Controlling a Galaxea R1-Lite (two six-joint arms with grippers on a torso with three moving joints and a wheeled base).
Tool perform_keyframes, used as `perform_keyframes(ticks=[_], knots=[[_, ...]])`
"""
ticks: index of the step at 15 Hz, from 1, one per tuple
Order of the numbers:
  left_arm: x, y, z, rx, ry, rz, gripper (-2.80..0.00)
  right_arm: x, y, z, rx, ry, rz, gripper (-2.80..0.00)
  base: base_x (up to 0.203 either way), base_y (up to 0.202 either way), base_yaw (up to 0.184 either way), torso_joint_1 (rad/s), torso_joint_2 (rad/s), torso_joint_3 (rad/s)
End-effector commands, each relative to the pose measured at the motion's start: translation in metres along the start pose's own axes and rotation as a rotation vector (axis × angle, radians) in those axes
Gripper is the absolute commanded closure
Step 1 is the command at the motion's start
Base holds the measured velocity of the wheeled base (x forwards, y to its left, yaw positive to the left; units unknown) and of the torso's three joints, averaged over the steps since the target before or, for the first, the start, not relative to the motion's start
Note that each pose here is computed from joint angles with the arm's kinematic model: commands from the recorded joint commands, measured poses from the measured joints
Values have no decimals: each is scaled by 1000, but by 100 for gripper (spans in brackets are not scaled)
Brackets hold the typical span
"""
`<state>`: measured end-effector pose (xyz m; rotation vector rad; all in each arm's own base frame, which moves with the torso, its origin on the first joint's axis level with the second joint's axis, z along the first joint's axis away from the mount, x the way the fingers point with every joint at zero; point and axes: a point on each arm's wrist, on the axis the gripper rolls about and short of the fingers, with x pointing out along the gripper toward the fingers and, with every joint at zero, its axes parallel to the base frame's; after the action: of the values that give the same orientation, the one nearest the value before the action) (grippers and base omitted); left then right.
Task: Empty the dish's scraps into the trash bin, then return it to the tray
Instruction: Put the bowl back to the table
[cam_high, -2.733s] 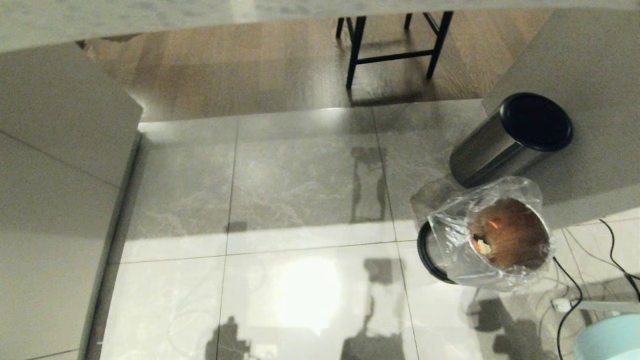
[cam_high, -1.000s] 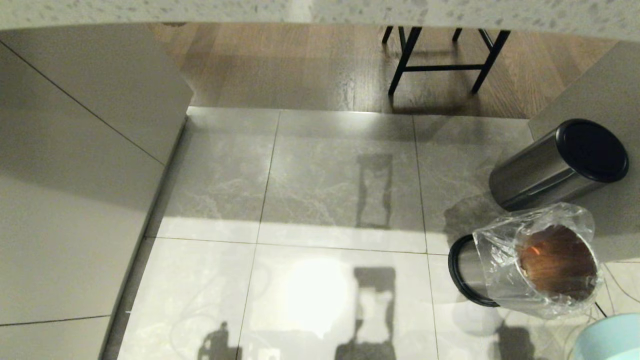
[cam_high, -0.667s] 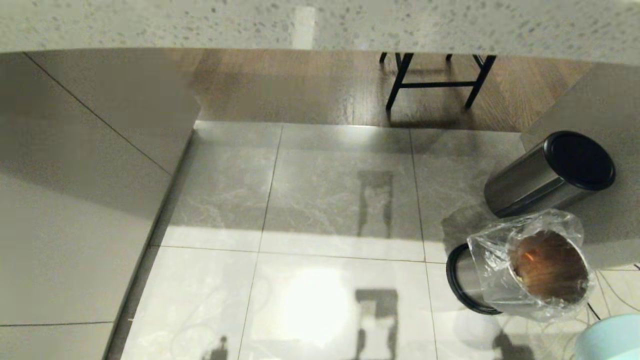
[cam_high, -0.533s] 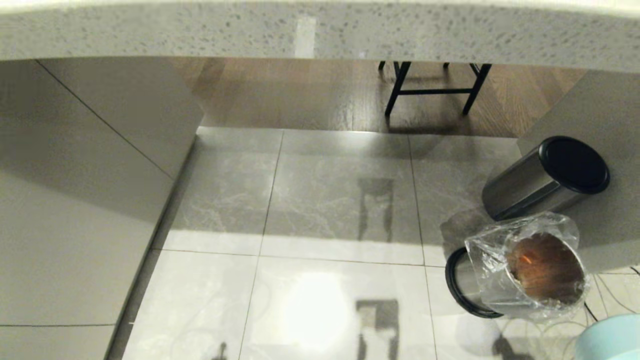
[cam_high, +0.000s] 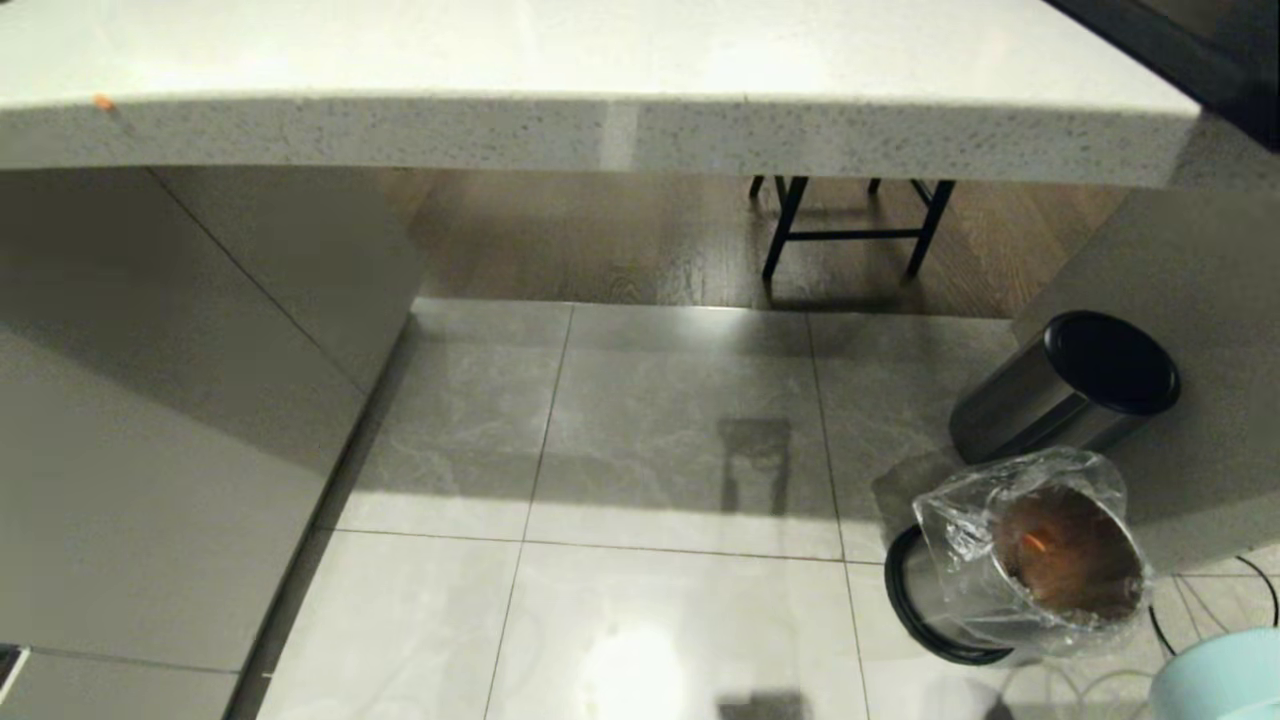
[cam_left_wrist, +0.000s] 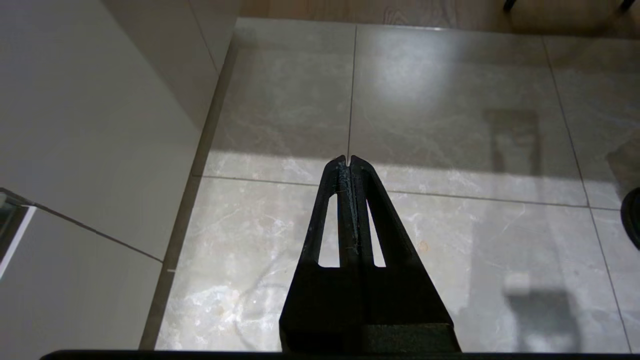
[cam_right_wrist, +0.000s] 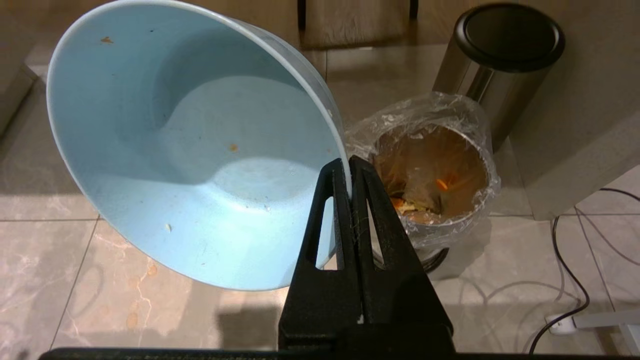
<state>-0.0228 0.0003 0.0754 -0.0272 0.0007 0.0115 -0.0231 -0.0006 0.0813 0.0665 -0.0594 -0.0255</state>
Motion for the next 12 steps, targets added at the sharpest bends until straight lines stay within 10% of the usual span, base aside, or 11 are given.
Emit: perform_keyframes(ticks=[1,12], knots=[[0,0,0,0,1,1,0,0,0,0,0,0,0,0,0,0,0,7,-2,203],[0,0,0,-2,-1,1,0,0,0,0,0,0,0,0,0,0,0,2,3,200]])
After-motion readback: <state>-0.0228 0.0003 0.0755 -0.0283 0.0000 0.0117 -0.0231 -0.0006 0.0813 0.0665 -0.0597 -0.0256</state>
